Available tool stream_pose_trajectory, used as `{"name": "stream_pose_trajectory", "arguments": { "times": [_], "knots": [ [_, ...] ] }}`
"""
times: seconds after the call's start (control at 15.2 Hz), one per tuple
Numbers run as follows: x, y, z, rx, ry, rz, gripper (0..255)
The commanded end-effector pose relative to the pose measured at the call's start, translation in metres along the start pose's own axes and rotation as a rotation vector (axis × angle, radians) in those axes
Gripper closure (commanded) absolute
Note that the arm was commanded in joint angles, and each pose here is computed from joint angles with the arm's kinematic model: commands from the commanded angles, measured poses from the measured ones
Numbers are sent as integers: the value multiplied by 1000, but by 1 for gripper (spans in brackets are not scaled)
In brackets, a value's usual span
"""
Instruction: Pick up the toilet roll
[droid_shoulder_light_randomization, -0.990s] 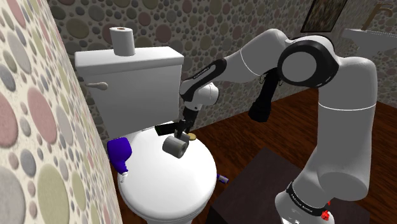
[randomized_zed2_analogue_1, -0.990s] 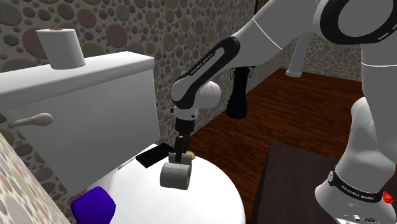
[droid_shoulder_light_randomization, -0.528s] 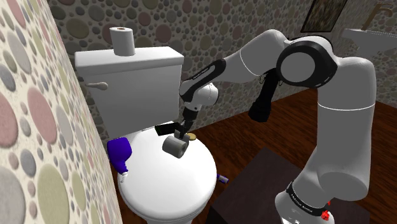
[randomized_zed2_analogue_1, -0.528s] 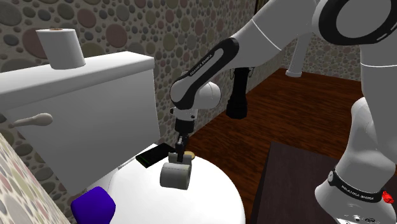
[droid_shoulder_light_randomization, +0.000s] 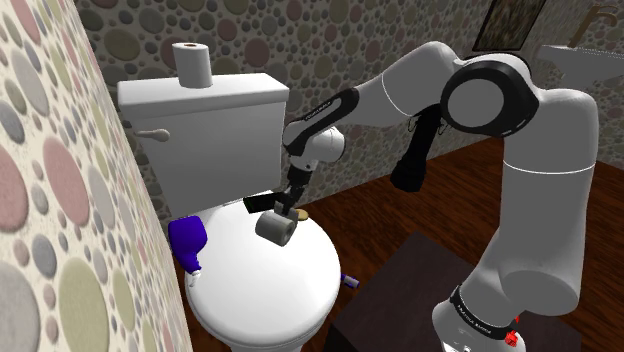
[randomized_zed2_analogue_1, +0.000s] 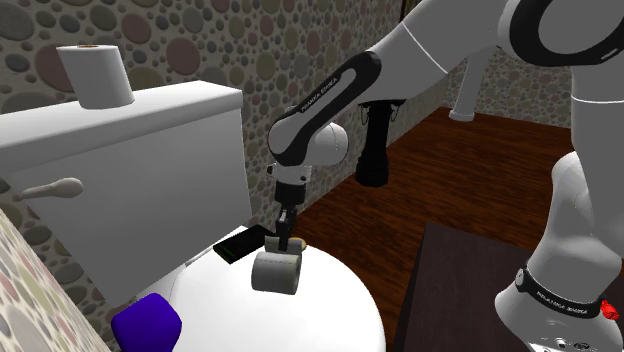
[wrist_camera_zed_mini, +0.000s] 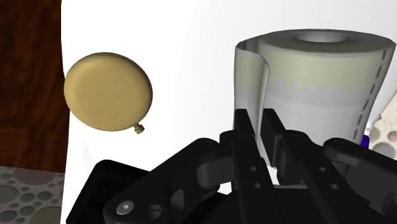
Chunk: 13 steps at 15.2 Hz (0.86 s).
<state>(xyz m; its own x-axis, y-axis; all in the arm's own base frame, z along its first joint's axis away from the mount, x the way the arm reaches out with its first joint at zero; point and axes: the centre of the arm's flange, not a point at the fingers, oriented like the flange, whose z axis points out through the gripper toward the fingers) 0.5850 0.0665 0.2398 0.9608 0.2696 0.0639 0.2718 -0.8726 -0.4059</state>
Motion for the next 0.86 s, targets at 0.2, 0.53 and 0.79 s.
{"name": "stream_pose_trajectory", "arguments": {
  "times": [0.2, 0.53, 0.79],
  "knots": [
    [2, -11, -24, 0, 0, 0, 255],
    [4, -22, -48, 0, 0, 0, 255],
    [4, -26, -59, 0, 0, 0, 255]
  ]
}}
